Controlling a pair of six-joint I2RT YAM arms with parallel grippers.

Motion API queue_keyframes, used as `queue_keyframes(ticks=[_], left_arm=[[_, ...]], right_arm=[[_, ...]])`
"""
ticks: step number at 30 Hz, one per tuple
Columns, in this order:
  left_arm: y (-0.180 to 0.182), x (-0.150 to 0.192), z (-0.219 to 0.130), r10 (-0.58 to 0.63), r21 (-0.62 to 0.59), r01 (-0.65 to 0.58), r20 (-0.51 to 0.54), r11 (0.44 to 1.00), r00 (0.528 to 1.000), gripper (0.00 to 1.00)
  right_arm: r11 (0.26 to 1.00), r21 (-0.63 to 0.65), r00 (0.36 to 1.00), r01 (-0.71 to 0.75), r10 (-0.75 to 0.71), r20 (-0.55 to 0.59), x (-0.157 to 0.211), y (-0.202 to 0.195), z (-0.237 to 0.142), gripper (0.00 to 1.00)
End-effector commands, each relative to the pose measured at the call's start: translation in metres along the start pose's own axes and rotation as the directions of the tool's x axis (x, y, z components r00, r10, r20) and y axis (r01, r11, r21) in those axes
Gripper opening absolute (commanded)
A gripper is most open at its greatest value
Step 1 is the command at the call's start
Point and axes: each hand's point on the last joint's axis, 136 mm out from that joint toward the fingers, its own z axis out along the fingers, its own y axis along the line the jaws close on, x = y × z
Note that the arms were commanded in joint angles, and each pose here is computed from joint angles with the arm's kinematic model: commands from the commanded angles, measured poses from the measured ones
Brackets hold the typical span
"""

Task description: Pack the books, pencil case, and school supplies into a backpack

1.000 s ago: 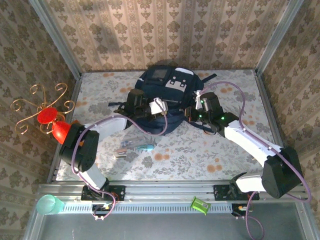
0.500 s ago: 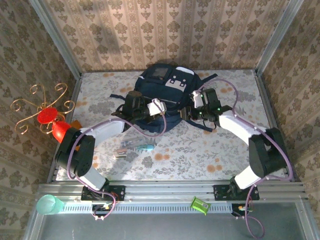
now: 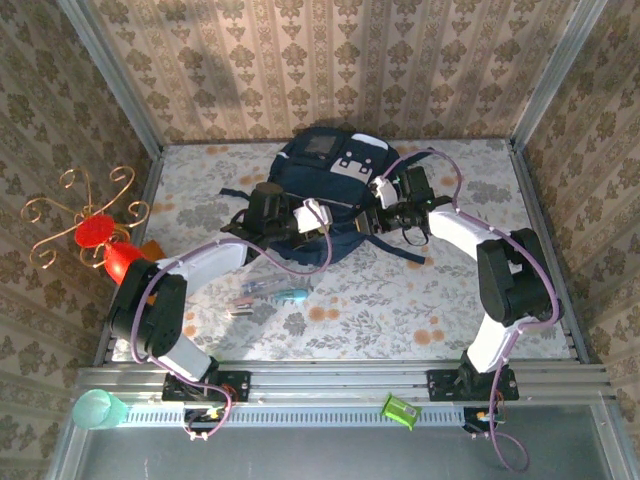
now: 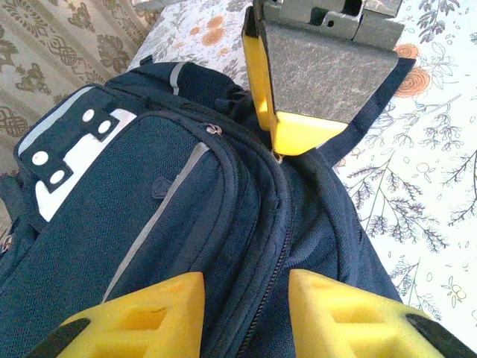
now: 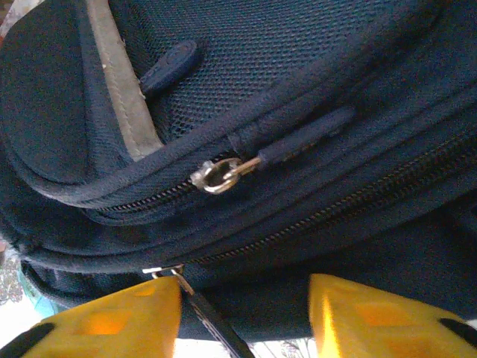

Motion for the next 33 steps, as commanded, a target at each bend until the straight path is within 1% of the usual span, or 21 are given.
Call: queue_keyframes(ticks=[1,7,12,17,20,24,28,31,33], left_arm=[[-0.002,-0.004,-0.001,0.015,0.009,-0.015,0.006,1.0,1.0,0.35],[-0.002,-0.002,0.002,0.014,0.013,-0.014,-0.003,1.0,1.0,0.35],[-0.002,-0.003,0.003,0.015,0.018,-0.015,-0.005,1.0,1.0,0.35],[0.0,-0.004,0.004,0.022,0.011,-0.022,-0.009,1.0,1.0,0.35],[-0.003,-0.006,0.005,0.032,0.022,-0.032,-0.009,0.999,0.999,0.36],[-0.015,-0.011,0.011,0.117,0.054,-0.115,-0.026,0.992,0.993,0.42],[-0.023,-0.008,0.024,0.2,0.084,-0.193,-0.08,0.978,0.977,0.51],[-0.022,-0.006,0.035,0.237,0.092,-0.226,-0.12,0.97,0.964,0.55],[-0.019,-0.005,0.042,0.255,0.096,-0.243,-0.145,0.965,0.956,0.55]], right_arm=[[0.998,-0.062,0.999,0.009,-0.012,-0.035,0.009,0.009,0.007,0.44],[0.994,-0.109,1.0,0.009,-0.011,-0.013,0.013,0.018,0.005,0.36],[0.993,-0.115,1.0,0.009,-0.009,-0.002,0.018,0.021,0.001,0.33],[0.994,-0.109,1.0,0.0,0.0,0.007,0.023,0.018,0.002,0.23],[0.995,-0.099,1.0,-0.001,0.003,0.021,0.022,0.017,0.002,0.14],[0.996,-0.089,0.999,-0.005,0.01,0.052,0.017,0.019,-0.004,0.07],[0.996,-0.091,0.995,-0.013,0.022,0.098,0.01,0.024,-0.013,0.01],[0.995,-0.096,0.99,-0.018,0.031,0.14,0.005,0.028,-0.02,0.0],[0.995,-0.102,0.987,-0.02,0.035,0.154,0.004,0.031,-0.023,0.0]])
